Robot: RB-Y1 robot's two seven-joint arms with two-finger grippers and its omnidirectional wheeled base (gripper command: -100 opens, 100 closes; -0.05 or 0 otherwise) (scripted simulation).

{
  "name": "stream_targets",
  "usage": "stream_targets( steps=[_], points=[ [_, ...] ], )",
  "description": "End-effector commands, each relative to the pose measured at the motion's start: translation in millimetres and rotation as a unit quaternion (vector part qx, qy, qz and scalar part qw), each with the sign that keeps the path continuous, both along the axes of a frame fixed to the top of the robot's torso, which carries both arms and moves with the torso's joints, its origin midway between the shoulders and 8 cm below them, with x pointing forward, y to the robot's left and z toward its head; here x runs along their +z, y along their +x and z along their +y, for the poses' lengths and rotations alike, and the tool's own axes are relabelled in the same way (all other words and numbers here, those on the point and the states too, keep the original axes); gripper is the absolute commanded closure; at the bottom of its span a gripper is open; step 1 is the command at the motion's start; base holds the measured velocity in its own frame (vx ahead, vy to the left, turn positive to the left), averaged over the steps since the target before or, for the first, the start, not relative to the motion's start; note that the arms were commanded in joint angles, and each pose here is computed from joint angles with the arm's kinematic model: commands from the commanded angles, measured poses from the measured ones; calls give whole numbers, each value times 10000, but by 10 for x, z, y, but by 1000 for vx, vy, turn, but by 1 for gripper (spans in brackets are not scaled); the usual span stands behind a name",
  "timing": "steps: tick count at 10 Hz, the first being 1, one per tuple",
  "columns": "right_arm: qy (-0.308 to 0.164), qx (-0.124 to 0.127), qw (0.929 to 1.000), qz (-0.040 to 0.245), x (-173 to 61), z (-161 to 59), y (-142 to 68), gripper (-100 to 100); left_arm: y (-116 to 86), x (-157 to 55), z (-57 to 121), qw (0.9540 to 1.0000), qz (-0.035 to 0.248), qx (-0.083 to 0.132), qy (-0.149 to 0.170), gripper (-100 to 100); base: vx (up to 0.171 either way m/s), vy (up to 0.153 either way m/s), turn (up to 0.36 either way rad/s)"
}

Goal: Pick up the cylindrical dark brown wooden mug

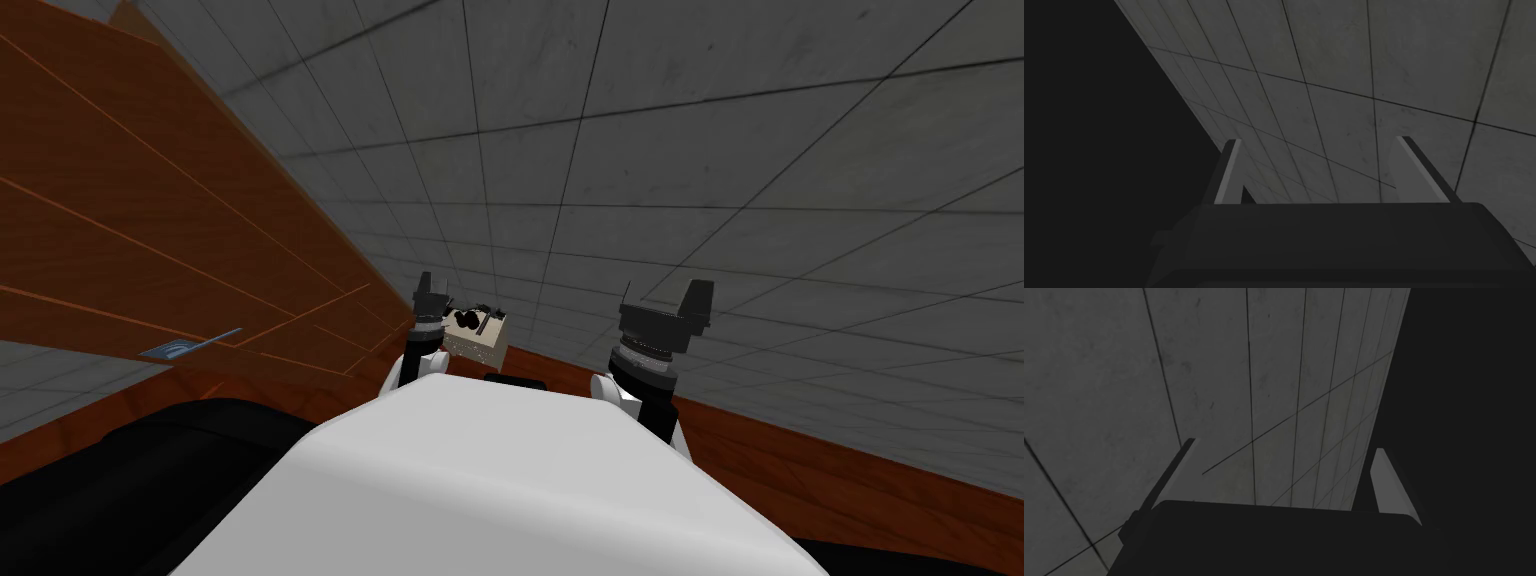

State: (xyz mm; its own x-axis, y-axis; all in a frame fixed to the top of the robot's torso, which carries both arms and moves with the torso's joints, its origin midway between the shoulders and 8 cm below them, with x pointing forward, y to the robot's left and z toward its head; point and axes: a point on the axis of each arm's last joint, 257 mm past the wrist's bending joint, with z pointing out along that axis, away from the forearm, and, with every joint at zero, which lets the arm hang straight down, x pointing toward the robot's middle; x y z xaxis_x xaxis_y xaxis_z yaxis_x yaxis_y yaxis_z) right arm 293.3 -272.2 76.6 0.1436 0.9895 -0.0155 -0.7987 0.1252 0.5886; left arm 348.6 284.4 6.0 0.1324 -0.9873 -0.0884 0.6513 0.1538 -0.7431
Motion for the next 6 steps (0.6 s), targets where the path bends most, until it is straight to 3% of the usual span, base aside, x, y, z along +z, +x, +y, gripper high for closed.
stream_targets(
  steps=[1, 4, 6],
  points=[
    [0, 0, 10000, 0, 0, 0, 0, 0, 77, -150, -39, 9996, 225, -150, 30, -100, 0, -24, -68],
    [1, 0, 10000, 0, 0, 0, 0, 0, 224, -519, -103, 9962, 750, -433, -7, -100, 4, -60, -84],
    [1, 0, 10000, 0, 0, 0, 0, 0, 321, -875, -147, 9901, 1238, -651, -69, -100, 0, -68, -101]
  ],
)
